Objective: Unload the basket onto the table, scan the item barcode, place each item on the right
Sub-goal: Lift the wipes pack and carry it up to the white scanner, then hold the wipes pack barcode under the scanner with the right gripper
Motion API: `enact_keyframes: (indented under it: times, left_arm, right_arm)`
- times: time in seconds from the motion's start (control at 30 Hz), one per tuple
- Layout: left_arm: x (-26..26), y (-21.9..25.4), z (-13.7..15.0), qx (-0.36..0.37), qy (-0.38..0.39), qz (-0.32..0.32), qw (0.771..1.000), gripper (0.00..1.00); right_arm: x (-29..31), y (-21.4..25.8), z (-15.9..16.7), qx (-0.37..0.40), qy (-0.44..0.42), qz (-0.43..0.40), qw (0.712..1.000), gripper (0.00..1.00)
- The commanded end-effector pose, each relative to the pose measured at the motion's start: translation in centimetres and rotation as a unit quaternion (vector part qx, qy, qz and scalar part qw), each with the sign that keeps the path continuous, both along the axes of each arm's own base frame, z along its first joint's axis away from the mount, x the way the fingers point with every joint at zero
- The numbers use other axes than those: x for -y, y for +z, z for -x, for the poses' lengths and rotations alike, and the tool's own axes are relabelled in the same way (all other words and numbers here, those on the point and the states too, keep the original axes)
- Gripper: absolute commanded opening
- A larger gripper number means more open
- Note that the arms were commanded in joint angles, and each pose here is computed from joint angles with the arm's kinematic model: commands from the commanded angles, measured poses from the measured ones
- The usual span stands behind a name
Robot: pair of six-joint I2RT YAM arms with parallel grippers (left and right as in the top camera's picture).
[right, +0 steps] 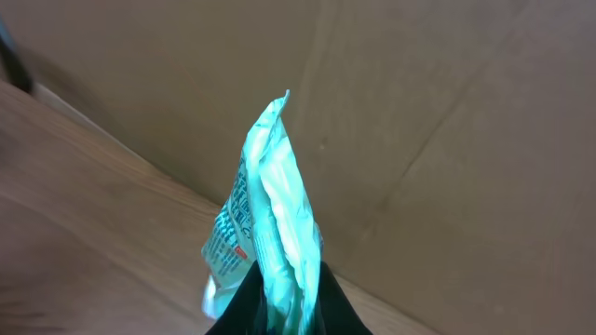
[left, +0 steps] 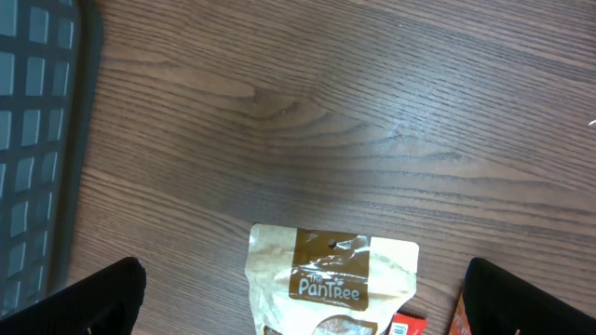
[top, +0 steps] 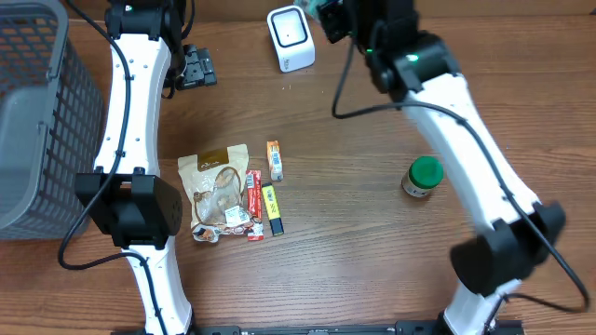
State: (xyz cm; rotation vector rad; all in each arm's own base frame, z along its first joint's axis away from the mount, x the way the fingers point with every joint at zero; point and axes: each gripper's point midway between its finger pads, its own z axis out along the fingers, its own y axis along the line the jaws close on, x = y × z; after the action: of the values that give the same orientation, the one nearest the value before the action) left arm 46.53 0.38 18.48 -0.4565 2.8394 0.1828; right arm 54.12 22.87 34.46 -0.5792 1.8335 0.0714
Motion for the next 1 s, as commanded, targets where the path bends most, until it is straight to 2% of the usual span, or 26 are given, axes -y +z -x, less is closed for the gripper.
enact_keyframes:
  times: [0.0,0.2,0.4,0.53,0.97]
  left_arm:
    - [-0.3,0.4,0.0,0.003,-0.008,-0.009,1.000,1.00]
    - [-0.3,0.4,0.0,0.003,-0.008,-0.009,1.000,1.00]
    - [-0.3,0.4,0.0,0.003,-0.008,-0.009,1.000,1.00]
    - [-0.3,0.4,0.0,0.003,-0.008,-0.009,1.000,1.00]
    - [-0.3,0.4,0.0,0.003,-0.008,-0.009,1.000,1.00]
  right_arm:
    - [0.4,-3.1,-3.1,0.014,-0.032,0.049,0.998,0.04]
    - [-0.6,-7.5,-7.6,0.064,-0.054,0.080,0.993,0.04]
    - [-0.6,-9.7,-10.6,0.130,-0.095,0.088,0.983,0.04]
    - [-1.3,-11.0,-11.2,0.149,-0.104,0.099,0.978,0.04]
    - [-3.6,-15.6,-11.1,0.126,-0.083,0.111,0.982,0.04]
